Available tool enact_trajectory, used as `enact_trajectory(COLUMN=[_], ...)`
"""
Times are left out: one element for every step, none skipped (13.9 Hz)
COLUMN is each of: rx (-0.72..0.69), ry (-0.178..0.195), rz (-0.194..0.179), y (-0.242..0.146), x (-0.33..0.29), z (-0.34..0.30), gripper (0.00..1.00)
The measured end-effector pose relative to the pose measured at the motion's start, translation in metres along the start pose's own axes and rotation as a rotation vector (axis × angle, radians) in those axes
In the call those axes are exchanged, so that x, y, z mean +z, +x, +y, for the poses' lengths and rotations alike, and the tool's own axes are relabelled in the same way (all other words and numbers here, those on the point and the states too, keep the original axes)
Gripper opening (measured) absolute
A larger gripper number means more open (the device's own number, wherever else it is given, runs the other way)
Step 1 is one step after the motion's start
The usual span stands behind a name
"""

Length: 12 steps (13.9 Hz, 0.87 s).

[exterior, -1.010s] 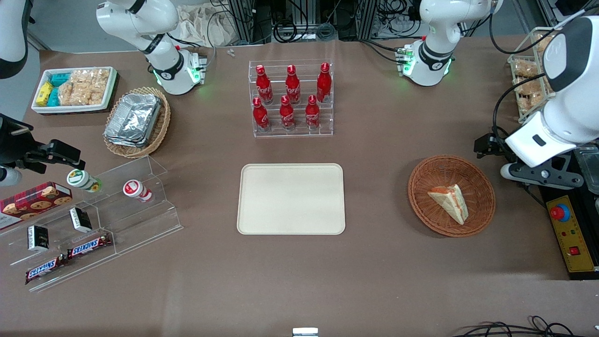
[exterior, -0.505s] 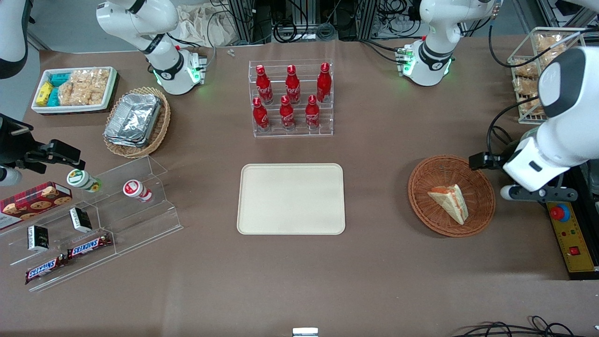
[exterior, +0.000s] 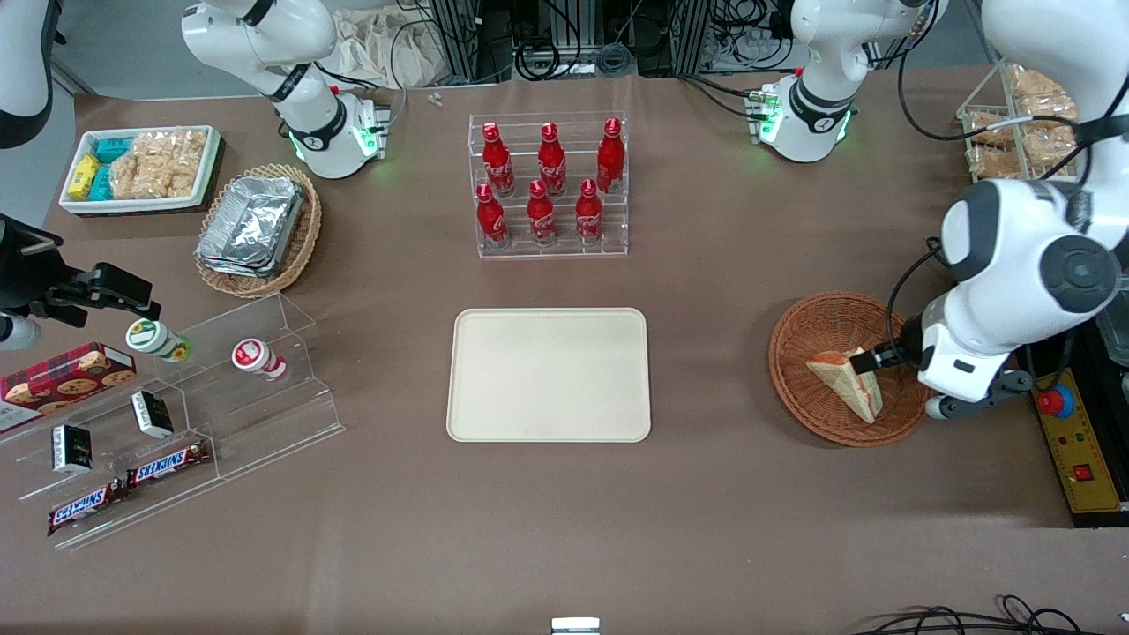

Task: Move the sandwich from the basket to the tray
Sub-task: 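Lower the left gripper and close it on the triangular sandwich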

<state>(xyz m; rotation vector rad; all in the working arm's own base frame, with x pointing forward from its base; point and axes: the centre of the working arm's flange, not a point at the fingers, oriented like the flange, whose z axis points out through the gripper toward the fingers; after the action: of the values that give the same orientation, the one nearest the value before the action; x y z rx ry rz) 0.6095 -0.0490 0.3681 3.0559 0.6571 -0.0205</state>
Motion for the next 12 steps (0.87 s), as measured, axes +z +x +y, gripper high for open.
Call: enact_trajectory(rx=[-0.043, -0.070, -0.083, -0.092, -0.101, -0.110, -0.119, -0.125, -0.129, -0.131, -0.133, -0.135], ry=[-0.009, -0.012, -0.010, -0.005, -0.002, 0.001, 0.003, 0.004, 0.005, 0.008, 0.010, 0.012], rz=[0.008, 0.005, -0.005, -0.015, -0.023, -0.026, -0.027, -0.028, -0.028, -0.032, -0.037, -0.042], y=[-0.002, -0.004, -0.006, -0.006, -0.005, -0.003, -0.001, -0.001, -0.001, -0.002, -0.003, -0.004], x=[0.017, 0.033, 0.045, 0.054, 0.062, 0.068, 0.073, 0.078, 0.082, 0.087, 0.092, 0.096], z=[-0.001, -0.001, -0.003, -0.005, -0.008, -0.013, -0.017, -0.021, -0.024, -0.026, -0.028, -0.029], gripper=[1.00, 1.00, 1.00, 1.00, 1.00, 1.00, 1.00, 1.00, 1.00, 1.00, 1.00, 1.00])
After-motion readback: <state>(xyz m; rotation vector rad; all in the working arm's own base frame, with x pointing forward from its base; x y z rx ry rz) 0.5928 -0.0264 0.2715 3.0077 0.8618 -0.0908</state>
